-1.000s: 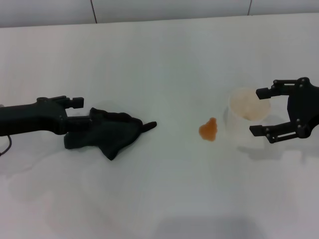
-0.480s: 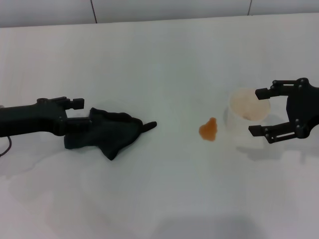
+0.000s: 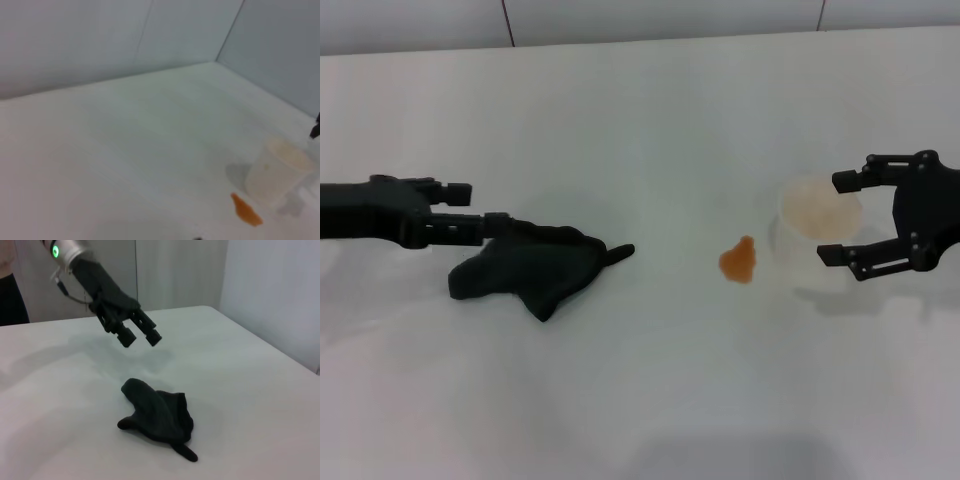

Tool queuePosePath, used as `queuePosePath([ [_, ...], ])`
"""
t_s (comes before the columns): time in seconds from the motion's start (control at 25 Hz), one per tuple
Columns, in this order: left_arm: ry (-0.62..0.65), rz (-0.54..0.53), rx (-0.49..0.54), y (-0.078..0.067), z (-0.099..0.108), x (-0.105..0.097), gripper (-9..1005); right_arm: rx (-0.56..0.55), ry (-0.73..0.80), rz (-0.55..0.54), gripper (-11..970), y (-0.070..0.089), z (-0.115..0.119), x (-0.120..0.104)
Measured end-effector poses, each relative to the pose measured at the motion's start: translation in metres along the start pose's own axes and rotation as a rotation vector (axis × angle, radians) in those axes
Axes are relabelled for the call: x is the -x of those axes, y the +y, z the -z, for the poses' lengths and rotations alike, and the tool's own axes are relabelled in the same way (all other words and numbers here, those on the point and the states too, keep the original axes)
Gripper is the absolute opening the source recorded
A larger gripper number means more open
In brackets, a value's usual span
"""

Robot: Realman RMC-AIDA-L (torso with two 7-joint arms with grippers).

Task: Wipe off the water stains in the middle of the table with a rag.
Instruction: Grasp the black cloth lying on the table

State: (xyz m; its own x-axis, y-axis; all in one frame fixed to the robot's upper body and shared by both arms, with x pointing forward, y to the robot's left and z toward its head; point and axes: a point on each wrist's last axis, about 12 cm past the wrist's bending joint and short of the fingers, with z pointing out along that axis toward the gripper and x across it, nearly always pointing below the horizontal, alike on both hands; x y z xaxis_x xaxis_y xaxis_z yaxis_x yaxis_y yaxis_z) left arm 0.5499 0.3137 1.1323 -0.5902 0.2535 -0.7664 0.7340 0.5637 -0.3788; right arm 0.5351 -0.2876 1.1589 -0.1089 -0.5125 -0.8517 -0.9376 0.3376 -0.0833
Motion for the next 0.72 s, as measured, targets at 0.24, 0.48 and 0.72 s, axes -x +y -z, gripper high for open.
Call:
queuePosePath([
  [0.24, 0.207, -0.011, 0.037, -0.007, -0.003, 0.044, 853, 0.0, 0.004, 0.011, 869, -0.001, -0.005, 0.002],
  [0.48, 0.501, -0.141, 0.125, -0.015, -0.033, 0.082, 852, -0.005, 0.013, 0.021, 869, -0.002, -0.012, 0.004],
  [0.72, 0.628, -0.279, 0.168, -0.028, -0.062, 0.098, 851, -0.003, 0.027, 0.028, 869, -0.001, -0.023, 0.006],
])
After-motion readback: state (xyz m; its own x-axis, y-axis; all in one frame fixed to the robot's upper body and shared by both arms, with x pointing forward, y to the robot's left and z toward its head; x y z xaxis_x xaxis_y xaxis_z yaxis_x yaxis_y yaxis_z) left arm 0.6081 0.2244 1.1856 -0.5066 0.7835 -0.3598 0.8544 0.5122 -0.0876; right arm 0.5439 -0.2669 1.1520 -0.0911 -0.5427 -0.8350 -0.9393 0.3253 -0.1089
